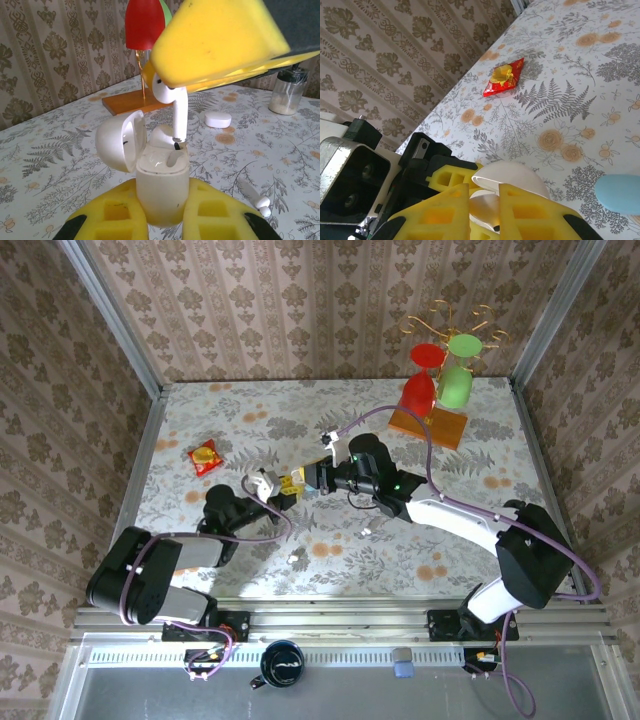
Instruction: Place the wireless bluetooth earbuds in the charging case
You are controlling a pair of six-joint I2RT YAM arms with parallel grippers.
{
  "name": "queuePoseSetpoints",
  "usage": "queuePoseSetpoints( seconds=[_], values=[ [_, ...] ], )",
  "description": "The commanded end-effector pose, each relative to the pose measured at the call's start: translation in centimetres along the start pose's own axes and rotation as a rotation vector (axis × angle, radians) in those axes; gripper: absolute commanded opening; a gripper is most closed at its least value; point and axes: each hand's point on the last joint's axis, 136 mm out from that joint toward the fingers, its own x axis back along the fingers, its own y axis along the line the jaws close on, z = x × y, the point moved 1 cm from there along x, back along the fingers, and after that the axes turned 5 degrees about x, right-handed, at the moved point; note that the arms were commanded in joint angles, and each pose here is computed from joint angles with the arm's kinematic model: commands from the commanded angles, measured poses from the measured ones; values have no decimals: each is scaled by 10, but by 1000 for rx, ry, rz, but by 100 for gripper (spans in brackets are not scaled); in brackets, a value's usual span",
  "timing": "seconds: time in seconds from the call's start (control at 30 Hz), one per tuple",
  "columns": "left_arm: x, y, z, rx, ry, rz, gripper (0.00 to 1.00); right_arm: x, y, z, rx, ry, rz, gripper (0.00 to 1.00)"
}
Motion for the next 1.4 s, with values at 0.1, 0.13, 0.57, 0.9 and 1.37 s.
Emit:
queuePoseSetpoints(
  seconds=[0.1,0.13,0.57,0.9,1.37],
  values=[
    [-3,-4,-14,-27,-46,30,0,-6,3,0,-5,-2,-31,18],
    [-3,-4,-14,-28,-47,32,0,-7,1,1,-8,0,-27,18],
    [-2,-3,-15,-30,-48,18,0,-16,-5,16,-11,66,-13,19],
    [0,-4,-16,-45,-47,13,0,-7,-4,5,-12,38,14,38],
    [5,-3,0,-183,11,-15,0,-5,-27,-5,-19,141,181,49]
  ],
)
